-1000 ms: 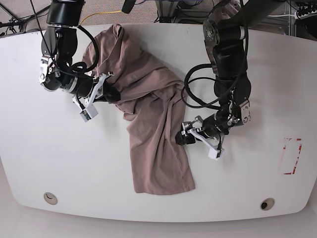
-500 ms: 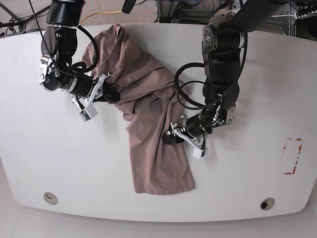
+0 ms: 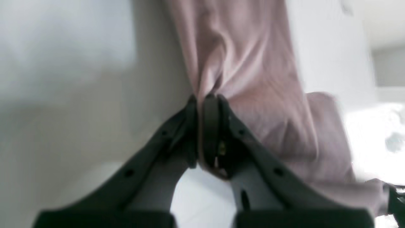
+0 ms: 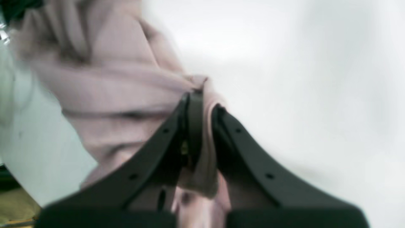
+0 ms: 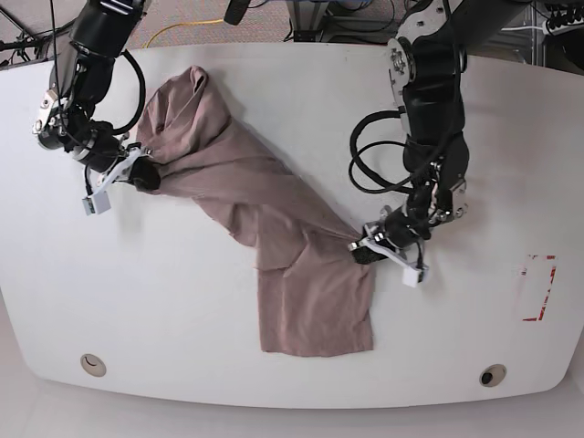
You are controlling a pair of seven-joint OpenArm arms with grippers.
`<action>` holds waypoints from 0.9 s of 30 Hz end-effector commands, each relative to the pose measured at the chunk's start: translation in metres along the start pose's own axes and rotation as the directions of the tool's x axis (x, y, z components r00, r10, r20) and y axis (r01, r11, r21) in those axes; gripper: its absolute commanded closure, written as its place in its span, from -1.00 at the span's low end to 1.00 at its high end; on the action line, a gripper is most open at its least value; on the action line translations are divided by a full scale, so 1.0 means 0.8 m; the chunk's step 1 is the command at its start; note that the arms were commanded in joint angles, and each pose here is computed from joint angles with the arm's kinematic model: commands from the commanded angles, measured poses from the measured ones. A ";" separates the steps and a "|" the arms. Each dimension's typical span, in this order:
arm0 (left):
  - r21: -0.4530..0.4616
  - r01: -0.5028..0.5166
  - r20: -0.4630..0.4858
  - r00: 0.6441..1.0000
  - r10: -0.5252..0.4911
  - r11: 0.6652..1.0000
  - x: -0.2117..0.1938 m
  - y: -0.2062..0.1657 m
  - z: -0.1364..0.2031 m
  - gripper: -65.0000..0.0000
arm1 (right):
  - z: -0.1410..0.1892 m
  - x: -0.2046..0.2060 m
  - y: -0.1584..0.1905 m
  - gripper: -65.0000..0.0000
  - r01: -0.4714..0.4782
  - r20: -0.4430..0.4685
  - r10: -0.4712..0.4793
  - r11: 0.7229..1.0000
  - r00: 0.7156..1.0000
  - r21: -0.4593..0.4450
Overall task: Fold the T-shirt properly
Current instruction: 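Lift the shirt with both grippers and pull the grasped points apart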
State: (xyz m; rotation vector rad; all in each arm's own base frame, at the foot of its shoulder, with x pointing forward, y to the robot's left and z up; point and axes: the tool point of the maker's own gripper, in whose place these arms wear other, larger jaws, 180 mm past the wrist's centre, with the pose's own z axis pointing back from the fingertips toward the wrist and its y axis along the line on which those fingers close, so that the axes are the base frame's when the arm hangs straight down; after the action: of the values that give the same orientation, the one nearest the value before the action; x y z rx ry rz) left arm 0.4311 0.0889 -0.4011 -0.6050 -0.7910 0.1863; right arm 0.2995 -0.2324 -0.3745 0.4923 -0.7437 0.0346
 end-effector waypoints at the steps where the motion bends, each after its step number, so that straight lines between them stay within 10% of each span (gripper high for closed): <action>1: -0.012 0.071 0.090 0.993 -0.070 0.997 0.054 -0.011 0.023 1.00 | 0.006 0.036 -0.007 1.00 -0.016 0.069 0.015 1.000 0.997 0.007; 16: 0.183 0.288 0.196 0.926 -0.322 0.940 0.108 -0.001 0.170 1.00 | -0.021 0.156 0.050 1.00 -0.203 0.168 0.187 0.976 0.968 0.084; 27: 0.272 0.405 0.412 0.771 -0.486 0.873 0.270 -0.053 0.234 1.00 | -0.011 0.286 0.087 1.00 -0.331 0.285 0.293 0.939 0.913 0.096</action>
State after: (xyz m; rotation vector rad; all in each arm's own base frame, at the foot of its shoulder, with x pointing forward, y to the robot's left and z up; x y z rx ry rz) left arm 0.4398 0.2080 -0.1725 -0.2249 -1.2736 -0.0449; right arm 0.4484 -0.1854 -0.2291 0.5369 -1.0156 0.3368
